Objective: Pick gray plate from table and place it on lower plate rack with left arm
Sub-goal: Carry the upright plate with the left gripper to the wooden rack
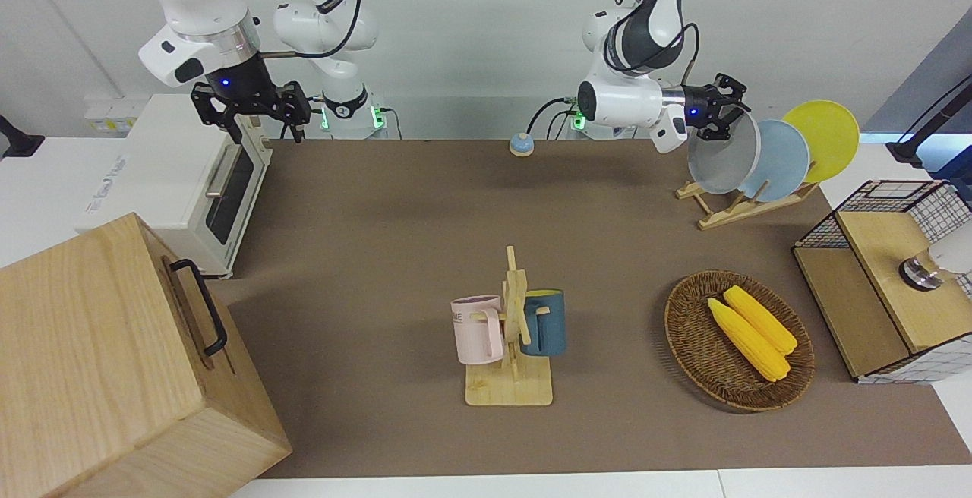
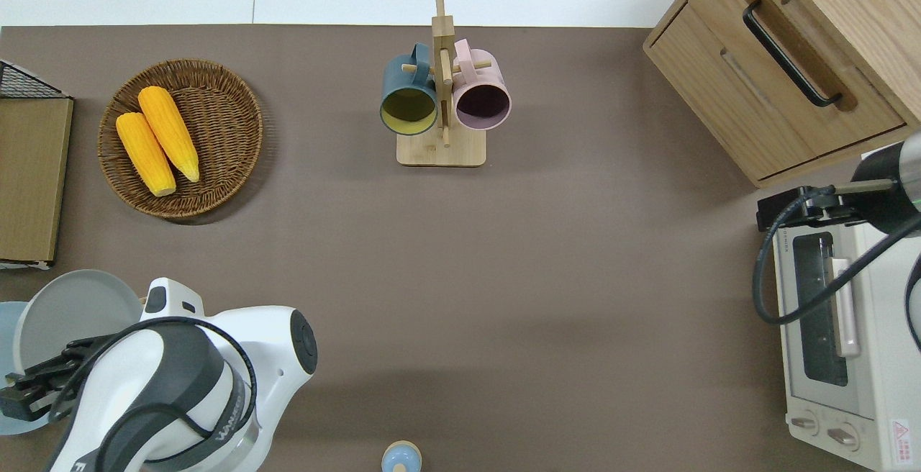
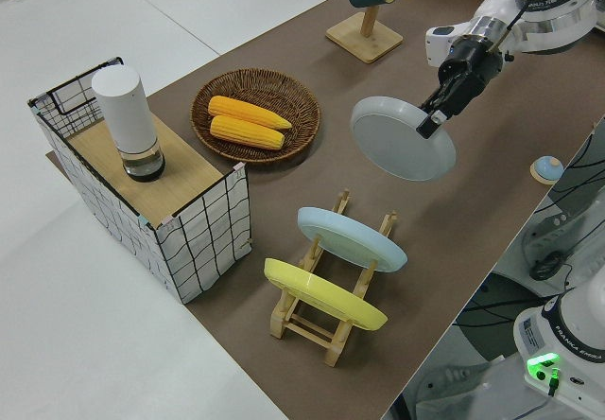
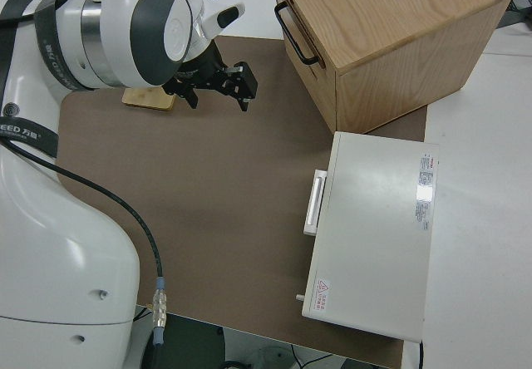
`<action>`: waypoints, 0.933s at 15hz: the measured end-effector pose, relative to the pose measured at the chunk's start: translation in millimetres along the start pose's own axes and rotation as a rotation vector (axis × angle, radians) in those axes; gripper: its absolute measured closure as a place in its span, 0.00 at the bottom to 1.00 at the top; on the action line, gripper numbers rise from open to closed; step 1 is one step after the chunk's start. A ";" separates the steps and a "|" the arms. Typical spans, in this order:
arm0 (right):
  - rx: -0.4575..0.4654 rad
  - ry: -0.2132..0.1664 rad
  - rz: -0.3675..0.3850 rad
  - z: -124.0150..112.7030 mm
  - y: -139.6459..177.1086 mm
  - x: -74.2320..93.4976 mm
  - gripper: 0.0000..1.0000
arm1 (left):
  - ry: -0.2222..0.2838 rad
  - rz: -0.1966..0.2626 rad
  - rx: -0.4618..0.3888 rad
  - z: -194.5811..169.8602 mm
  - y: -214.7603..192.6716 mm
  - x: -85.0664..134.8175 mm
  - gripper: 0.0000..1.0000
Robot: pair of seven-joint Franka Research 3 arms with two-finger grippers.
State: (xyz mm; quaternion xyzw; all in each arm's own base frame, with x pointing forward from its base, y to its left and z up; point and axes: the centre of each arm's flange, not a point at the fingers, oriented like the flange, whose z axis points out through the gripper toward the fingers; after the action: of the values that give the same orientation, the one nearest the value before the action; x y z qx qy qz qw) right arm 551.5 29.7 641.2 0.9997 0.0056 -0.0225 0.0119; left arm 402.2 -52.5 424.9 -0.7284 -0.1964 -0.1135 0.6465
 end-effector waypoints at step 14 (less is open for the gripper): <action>0.000 0.000 0.000 0.0 0.0 0.0 0.01 | 0.015 -0.059 0.101 15.1 39.7 -10.6 1.00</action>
State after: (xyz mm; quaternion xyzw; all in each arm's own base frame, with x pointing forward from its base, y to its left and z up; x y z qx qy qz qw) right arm 551.5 29.7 641.2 0.9997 0.0056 -0.0225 0.0119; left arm 408.5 -42.5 382.7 -0.6879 -0.2184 -0.1276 0.6803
